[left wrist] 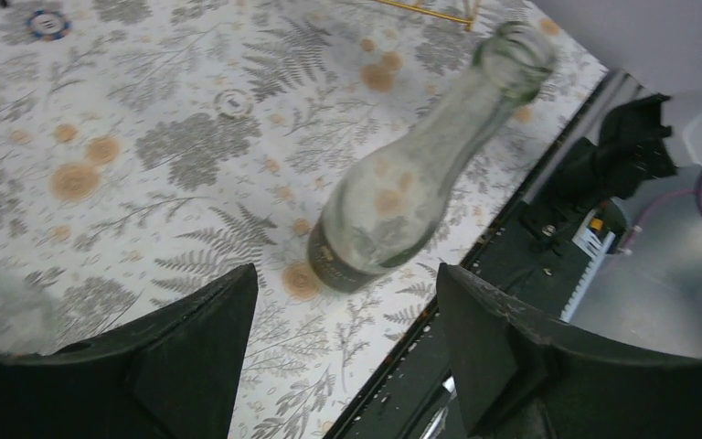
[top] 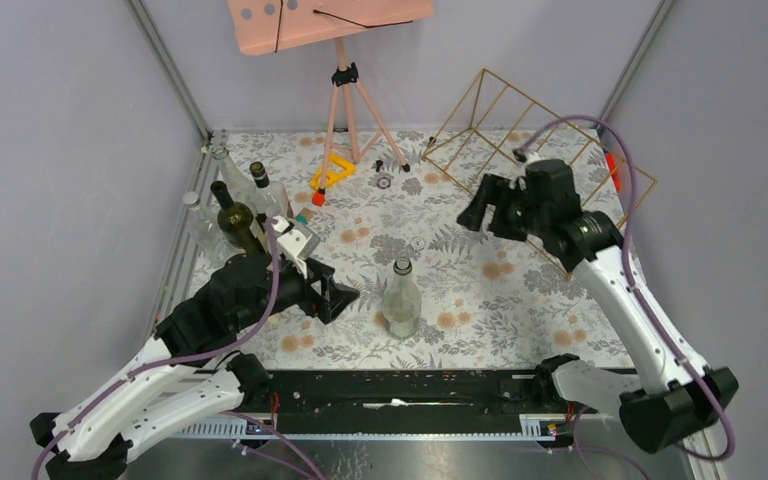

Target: Take the wine bottle off the wine rack

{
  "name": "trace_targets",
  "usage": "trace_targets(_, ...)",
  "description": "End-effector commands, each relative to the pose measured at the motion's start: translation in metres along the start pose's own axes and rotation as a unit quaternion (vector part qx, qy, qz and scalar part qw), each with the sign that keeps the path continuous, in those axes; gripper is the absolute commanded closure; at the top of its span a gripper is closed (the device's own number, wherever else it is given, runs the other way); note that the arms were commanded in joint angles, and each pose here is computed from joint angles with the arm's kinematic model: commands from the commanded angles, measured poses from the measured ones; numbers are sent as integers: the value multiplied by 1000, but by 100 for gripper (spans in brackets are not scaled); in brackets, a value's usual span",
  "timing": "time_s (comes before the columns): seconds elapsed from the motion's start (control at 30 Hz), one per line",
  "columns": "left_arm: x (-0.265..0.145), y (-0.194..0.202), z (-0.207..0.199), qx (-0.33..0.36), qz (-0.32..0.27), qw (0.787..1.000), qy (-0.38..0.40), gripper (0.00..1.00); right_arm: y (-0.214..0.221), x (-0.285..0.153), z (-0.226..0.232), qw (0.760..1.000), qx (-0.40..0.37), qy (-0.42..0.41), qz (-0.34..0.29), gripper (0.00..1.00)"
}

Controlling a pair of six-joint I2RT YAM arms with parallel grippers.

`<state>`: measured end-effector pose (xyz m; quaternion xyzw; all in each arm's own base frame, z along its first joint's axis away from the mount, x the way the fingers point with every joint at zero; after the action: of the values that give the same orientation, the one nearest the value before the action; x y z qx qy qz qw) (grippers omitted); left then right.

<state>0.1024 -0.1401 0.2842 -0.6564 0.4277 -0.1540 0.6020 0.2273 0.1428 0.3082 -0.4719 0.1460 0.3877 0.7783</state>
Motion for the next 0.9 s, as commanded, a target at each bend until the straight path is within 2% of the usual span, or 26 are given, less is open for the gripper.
trace_targets(0.0, 9, -8, -24, 11, -25, 996, 83, 23, 17, -23, -21, 996, 80, -26, -3, 17)
trace_targets(0.1, 19, -6, -36, 34, -21, 994, 103, 23, 34, -23, -32, 997, 73, -22, 11, 17)
trace_targets(0.3, 45, -15, -50, 76, -38, 993, 80, 22, 58, -25, -46, 998, 44, -13, 42, 20)
trace_targets(0.57, 75, -28, -49, 88, -58, 994, 30, 21, 76, -28, -58, 999, 32, -2, 45, 20)
trace_targets(0.87, 97, -41, -55, 87, -75, 993, 17, 22, 85, -25, -67, 998, 24, 13, 49, 20)
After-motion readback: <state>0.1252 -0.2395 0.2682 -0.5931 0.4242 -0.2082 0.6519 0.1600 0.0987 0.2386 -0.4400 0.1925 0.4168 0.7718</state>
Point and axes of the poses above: each gripper's point midway between its finger pads, its own x axis out along the fingers, its own z axis along the line the jaws close on, y = z × x, the point moved 8 cm from there along -x, back along the fingers, and after that the axes turned 3 degrees about x, right-handed, at the moved point
